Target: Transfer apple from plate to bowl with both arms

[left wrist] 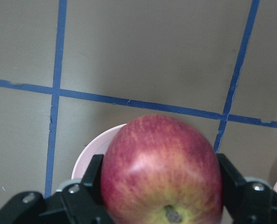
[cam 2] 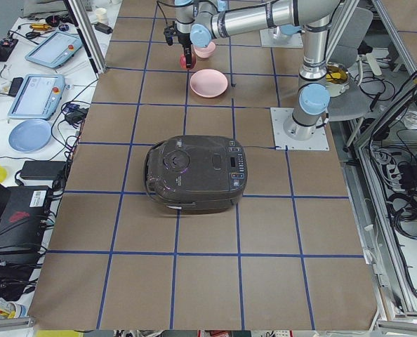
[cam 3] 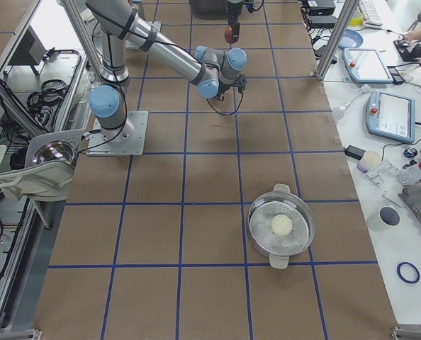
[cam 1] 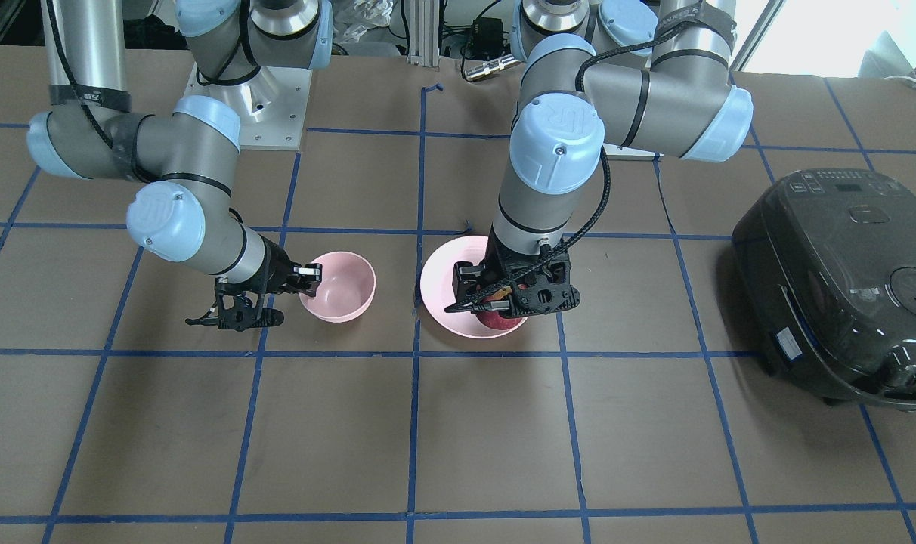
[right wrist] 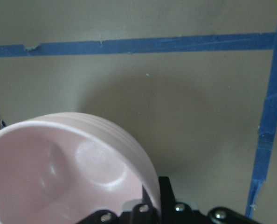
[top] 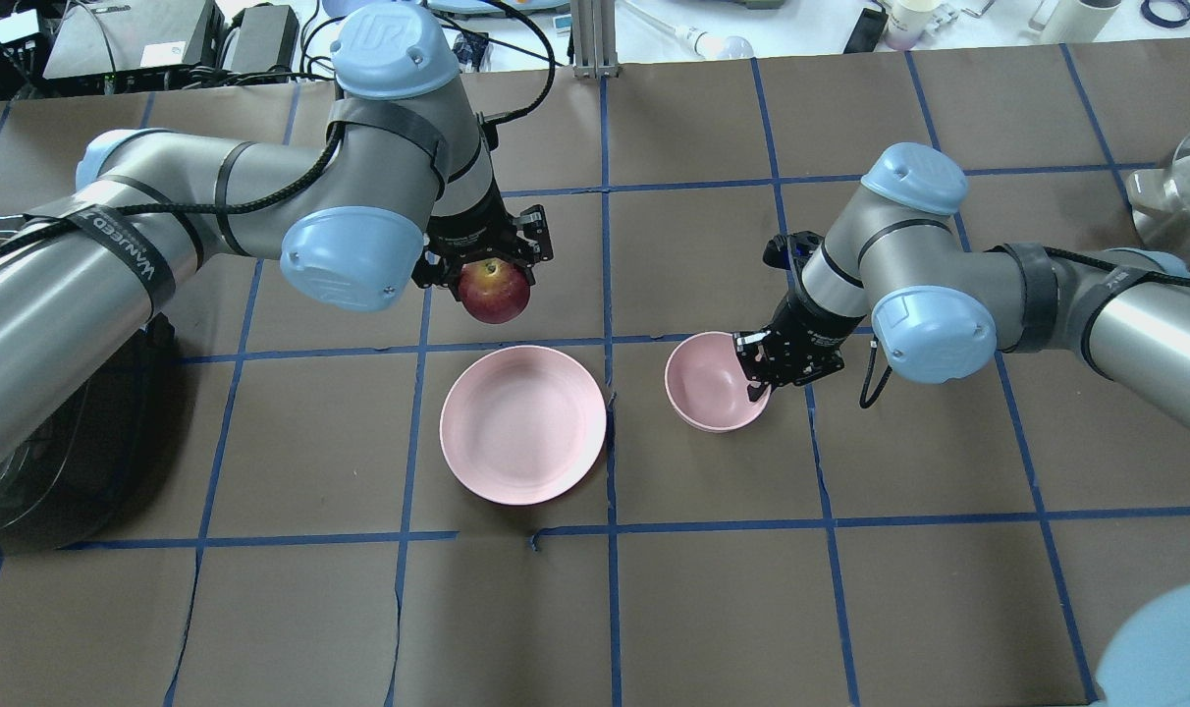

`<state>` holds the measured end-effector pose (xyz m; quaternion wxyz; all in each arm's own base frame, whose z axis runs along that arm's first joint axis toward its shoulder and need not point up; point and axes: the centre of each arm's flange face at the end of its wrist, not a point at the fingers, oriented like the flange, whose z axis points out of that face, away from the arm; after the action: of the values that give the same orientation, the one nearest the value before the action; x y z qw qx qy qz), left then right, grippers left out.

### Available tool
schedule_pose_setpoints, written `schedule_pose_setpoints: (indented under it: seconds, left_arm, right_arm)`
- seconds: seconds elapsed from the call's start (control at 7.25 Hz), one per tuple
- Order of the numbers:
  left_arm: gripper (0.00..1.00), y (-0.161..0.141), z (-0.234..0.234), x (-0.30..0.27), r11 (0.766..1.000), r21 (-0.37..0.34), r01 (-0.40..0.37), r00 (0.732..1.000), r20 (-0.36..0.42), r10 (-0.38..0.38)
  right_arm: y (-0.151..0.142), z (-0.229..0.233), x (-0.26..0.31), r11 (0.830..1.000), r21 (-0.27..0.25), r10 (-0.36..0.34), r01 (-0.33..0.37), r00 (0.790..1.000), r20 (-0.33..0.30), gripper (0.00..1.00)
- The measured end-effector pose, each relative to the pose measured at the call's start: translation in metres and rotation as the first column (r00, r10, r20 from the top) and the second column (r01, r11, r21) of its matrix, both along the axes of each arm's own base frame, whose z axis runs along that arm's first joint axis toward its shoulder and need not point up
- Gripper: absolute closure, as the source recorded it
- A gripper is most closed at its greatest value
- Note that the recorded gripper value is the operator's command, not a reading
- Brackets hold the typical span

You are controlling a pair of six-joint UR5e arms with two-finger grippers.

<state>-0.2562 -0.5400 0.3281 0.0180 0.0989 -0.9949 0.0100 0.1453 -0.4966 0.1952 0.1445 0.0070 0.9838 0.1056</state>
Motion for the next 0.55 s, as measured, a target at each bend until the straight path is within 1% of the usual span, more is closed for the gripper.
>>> schedule_pose_setpoints:
  seconds: [0.28, 0.41, 0.55]
  left_arm:
    - [1.0, 0.001, -0.001, -0.002, 1.0, 0.003, -0.03, 1.0, -0.001, 0.03]
    - [1.0, 0.001, -0.002, -0.004, 0.998, 0.008, -0.059, 0.998, -0.004, 0.059]
    - [1.0, 0.003, -0.005, -0.009, 0.995, 0.015, -0.1, 0.995, -0.016, 0.1]
  right_arm:
    - [-0.001, 0.011, -0.003, 1.0, -0.025, -0.006, 0.006, 1.0, -0.013, 0.0]
    - [-0.002, 0.025, -0.007, 0.999, -0.05, -0.009, 0.008, 1.0, -0.027, 0.0]
    - [-0.007, 0.047, -0.017, 0.997, -0.083, -0.005, -0.003, 0.996, -0.087, 0.0]
